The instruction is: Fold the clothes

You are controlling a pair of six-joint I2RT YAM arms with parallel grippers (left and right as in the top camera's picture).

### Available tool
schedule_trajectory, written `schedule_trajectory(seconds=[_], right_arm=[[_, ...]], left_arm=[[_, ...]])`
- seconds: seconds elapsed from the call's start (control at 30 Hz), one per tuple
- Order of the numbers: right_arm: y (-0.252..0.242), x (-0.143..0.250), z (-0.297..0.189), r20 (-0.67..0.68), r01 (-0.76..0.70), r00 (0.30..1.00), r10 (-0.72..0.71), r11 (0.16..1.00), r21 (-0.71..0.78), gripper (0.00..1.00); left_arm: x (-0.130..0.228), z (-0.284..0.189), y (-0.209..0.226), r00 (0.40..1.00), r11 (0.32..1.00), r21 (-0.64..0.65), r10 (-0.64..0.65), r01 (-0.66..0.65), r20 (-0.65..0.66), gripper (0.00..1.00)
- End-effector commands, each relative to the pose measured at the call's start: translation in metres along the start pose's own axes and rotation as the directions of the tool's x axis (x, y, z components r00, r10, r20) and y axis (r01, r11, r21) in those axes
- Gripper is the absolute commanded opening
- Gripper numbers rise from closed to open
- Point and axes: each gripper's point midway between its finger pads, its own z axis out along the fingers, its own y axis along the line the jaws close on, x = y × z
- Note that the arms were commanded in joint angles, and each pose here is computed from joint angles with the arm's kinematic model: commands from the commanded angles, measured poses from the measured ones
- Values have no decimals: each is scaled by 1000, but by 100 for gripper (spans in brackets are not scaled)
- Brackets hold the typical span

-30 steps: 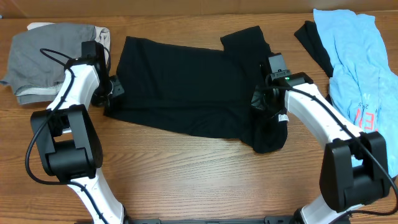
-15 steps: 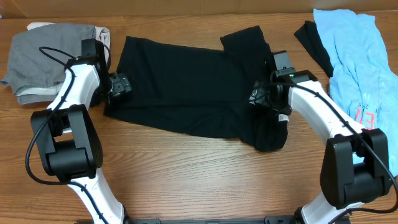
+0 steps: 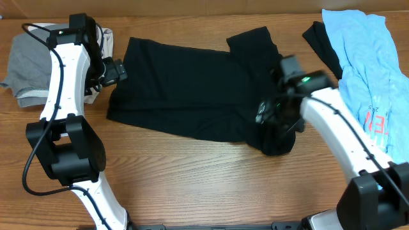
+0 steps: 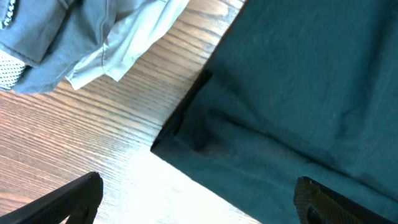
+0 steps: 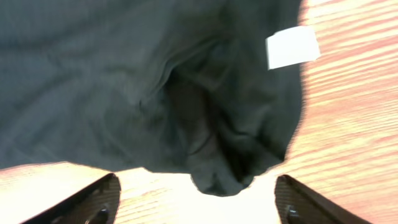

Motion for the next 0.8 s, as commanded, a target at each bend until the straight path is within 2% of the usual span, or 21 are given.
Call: schedule_trajectory(seconds=[0.0,0.27,0.5,0.7,0.77], right_arm=[[15,20,26,-21,57,998,-57,998,-11,73],[0,16,51,51,-1,999,-2,997,72,61],[0,16,67,72,-2,997,-2,998,58,36],[-20,6,65,120,-30,993,12,989,143,9],[-30,0,61,135,-55,990,32,984,169,6]], left_arm=[[-3,-2,-10,999,999,1,41,-41,27,100],[-8,-2,-20,997,998,11,57,-57,58,100],[-9,-3,-26,995,997,15,69,-70,69,100],[-9,-3,-29,994,997,17,75,-77,74,100],[-9,-3,-29,994,997,17,75,-77,73,100]])
